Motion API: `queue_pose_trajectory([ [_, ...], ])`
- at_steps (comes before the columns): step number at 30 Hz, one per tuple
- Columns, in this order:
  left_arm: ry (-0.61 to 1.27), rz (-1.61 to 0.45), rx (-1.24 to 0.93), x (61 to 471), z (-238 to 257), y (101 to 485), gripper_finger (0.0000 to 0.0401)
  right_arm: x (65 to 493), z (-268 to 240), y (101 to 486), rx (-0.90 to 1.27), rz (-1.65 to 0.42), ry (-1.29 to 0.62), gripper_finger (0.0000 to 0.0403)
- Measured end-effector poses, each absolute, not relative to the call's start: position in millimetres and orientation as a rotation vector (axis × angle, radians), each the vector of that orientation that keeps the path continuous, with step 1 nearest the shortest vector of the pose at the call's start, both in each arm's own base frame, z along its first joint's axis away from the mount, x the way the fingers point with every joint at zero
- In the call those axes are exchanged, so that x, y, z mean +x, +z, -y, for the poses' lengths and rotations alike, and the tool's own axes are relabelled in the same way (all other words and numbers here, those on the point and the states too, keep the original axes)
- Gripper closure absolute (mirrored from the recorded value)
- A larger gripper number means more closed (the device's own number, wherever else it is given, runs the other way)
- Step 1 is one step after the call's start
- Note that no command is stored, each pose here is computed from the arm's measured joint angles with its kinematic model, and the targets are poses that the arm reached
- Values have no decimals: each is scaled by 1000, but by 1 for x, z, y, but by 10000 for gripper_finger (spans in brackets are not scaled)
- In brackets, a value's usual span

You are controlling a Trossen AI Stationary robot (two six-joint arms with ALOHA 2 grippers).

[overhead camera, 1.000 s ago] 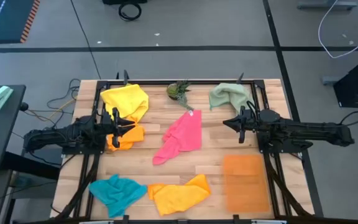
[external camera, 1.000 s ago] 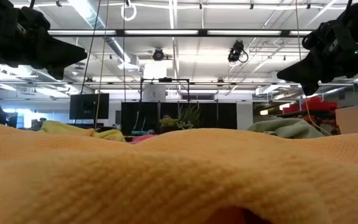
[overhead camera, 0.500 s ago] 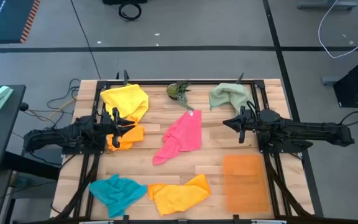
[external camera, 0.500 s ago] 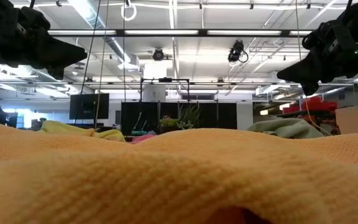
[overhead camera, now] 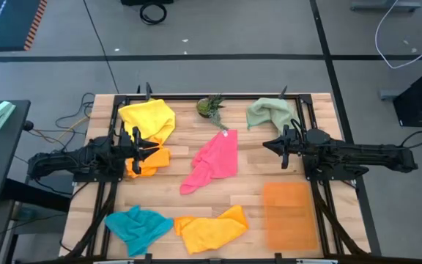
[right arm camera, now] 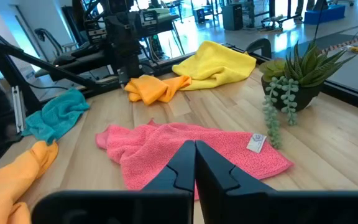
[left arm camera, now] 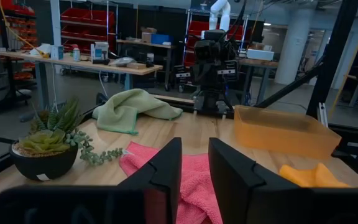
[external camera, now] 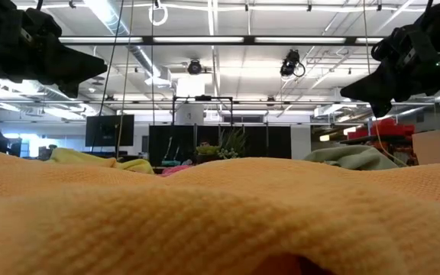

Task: Fold microfiber towels

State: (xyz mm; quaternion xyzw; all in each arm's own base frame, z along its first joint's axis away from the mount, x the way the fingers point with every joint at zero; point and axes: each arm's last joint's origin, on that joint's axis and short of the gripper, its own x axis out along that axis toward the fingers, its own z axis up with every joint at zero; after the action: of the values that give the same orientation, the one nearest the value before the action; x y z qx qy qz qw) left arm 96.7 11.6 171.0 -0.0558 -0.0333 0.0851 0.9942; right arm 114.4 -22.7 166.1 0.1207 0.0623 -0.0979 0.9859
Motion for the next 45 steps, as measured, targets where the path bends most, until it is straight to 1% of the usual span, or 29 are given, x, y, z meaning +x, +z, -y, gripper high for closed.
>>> queue_pose_trajectory([
  [7, 170, 66, -112, 97, -12, 171, 321, 114, 23, 166, 242, -125, -197, 389],
  [18, 170, 67, -112, 97, -12, 171, 310, 114, 23, 166, 242, -125, -197, 389],
  [28, 170, 67, -112, 97, -12, 171, 318, 114, 23, 166, 242, -126, -197, 389],
  [32, 170, 73, -112, 97, -12, 172, 315, 114, 23, 166, 243, -125, -197, 389],
  [38, 167, 79, -200, 97, -12, 171, 310, 114, 23, 166, 243, -125, -197, 389],
  [45, 159, 133, -249, 96, -12, 176, 323, 114, 23, 166, 189, -130, -193, 389],
])
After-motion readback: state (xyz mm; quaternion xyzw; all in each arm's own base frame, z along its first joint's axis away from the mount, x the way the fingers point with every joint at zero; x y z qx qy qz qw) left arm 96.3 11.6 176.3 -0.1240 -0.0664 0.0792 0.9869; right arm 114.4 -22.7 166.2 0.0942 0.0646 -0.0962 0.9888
